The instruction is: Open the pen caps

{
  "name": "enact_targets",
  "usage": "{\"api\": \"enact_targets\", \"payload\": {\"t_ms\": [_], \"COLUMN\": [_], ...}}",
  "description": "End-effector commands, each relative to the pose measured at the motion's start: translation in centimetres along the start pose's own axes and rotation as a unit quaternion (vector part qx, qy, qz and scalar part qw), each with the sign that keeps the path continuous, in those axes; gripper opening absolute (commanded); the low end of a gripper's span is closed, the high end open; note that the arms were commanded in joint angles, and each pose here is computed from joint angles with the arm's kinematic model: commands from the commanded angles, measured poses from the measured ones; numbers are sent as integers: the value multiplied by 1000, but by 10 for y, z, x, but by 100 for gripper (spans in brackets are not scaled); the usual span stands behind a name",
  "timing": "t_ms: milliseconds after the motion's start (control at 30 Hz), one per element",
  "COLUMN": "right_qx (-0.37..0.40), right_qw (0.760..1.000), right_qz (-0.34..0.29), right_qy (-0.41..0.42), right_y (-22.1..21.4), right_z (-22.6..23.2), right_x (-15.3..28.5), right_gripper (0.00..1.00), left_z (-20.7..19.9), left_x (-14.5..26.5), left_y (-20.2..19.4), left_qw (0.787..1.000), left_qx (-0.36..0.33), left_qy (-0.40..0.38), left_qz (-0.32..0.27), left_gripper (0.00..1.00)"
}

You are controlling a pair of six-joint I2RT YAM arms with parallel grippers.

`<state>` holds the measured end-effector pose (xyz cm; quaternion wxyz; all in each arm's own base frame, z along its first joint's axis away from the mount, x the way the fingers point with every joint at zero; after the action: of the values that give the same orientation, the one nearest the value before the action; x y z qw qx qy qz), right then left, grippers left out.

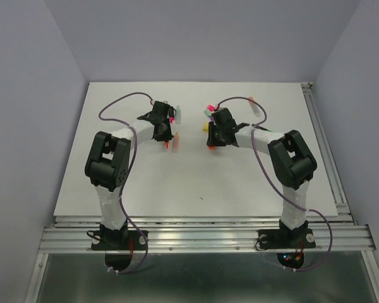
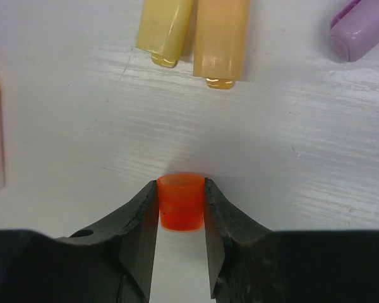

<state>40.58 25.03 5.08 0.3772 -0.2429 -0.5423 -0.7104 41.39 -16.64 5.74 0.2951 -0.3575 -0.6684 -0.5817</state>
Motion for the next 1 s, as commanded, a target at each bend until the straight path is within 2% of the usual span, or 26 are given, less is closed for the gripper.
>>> {"api": "enact_targets", "payload": {"t_ms": [0,67,200,367,500,567,600,667,800,833,900,933,967], "right_qx": [10,11,13,16,22,28,31,39,38,33,44,47,53], "right_qw": [1000,1000,1000,999,999,998,997,996,993,992,991,991,991], "right_qz": [-23,-21,-22,-27,-45,-60,-67,-85,-109,-113,-123,-120,-117], "right_qy": [3,0,-3,-7,4,9,8,6,-25,-33,-37,-48,-42], "right_y": [26,24,26,32,42,48,51,59,72,75,82,85,89], "right_z": [8,7,6,6,10,11,10,8,-14,-25,-39,-59,-67], "right_x": [3,1,2,11,30,44,48,61,80,83,94,95,99], "right_gripper": [9,14,31,40,60,76,89,97,100,100,100,100,100], "left_z": [-4,-2,-5,-8,-10,-12,-14,-15,-18,-19,-18,-20,-15], "left_x": [8,5,0,4,16,29,40,52,88,105,118,137,139], "left_y": [17,17,15,14,20,28,36,41,58,65,62,69,60], "left_qw": [1000,1000,1000,1000,1000,999,999,998,994,991,989,984,984], "left_qx": [-17,-16,-18,-19,-17,-14,-8,-2,8,12,22,27,37], "left_qy": [-1,1,-5,-14,-20,-26,-31,-37,-50,-58,-63,-76,-73], "left_qz": [-11,-7,3,6,-8,-24,-41,-56,-100,-121,-131,-158,-158], "left_gripper": [28,32,45,54,60,66,70,77,87,94,99,99,99]}}
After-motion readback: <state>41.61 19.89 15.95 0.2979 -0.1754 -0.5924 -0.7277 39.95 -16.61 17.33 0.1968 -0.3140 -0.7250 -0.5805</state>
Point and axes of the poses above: each gripper's point midway between its finger pads, its own x axis back along the fingers, its own z axis along the line the jaws close on, y = z × x, the point moved 2 cm from there along x, back along the fingers, and after that the axes turned 4 degrees about -x, right-handed, at the moved point
